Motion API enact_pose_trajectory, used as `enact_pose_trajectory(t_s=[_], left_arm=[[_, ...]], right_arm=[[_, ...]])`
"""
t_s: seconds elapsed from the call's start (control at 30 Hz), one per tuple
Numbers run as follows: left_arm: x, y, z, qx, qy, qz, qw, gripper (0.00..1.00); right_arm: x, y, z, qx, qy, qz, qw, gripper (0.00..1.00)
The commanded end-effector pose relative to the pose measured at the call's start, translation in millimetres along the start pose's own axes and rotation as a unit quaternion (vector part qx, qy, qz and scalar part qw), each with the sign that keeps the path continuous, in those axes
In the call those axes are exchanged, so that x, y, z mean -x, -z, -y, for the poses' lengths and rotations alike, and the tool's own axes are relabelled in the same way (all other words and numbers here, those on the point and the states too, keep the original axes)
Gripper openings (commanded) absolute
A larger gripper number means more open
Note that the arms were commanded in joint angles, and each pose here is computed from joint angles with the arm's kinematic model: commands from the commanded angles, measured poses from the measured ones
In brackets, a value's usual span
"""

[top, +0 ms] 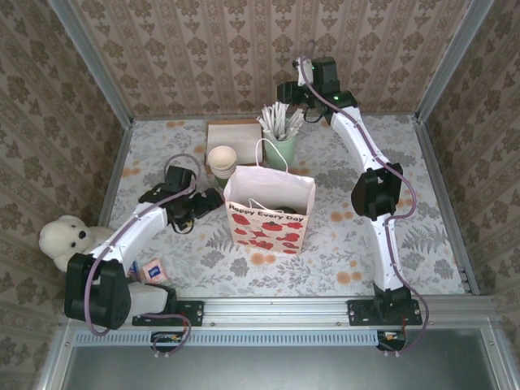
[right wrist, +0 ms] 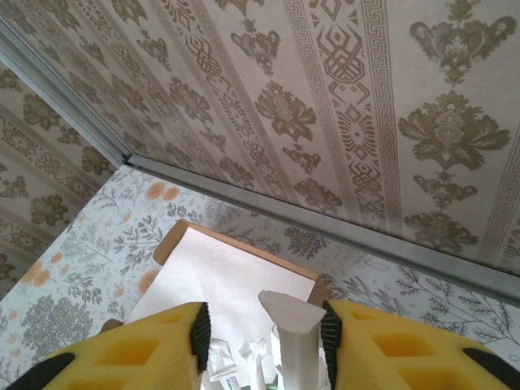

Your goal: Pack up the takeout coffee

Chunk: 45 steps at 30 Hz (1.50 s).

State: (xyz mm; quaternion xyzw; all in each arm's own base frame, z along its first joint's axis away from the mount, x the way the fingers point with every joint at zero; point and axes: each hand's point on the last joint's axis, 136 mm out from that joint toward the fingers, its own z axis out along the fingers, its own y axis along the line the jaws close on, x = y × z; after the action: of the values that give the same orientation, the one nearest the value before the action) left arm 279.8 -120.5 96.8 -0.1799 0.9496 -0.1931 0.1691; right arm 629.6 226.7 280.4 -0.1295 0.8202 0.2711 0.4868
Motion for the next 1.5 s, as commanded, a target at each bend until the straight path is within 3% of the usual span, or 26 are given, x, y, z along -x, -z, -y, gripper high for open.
enact_pose_trajectory(t_s=[0.0, 0.43, 0.87, 1.13, 1.47], left_arm=[[-4, -8, 1, 0.005, 0.002, -0.003, 1.0, 1.0], [-41, -16, 6, 0.039, -0.046, -0.059, 0.996, 1.0], [-72, -14, 10, 0.048, -0.07, -0.099, 0.992, 1.0], [-72, -10, 16, 0.033, -0.065, -0.096, 0.993, 1.0], [-65, 1, 17, 0.032, -0.077, -0.079, 0.993, 1.0]], right_arm=[[17, 0, -11, 0.022, 0.007, 0.03, 0.999, 0.39], [25, 4, -11, 0.015, 0.015, 0.041, 0.999, 0.24], [61, 26, -20, -0.008, 0.046, 0.104, 0.993, 0.05], [81, 57, -34, -0.01, 0.067, 0.139, 0.988, 0.01], [95, 125, -61, -0.024, 0.107, 0.19, 0.976, 0.0]])
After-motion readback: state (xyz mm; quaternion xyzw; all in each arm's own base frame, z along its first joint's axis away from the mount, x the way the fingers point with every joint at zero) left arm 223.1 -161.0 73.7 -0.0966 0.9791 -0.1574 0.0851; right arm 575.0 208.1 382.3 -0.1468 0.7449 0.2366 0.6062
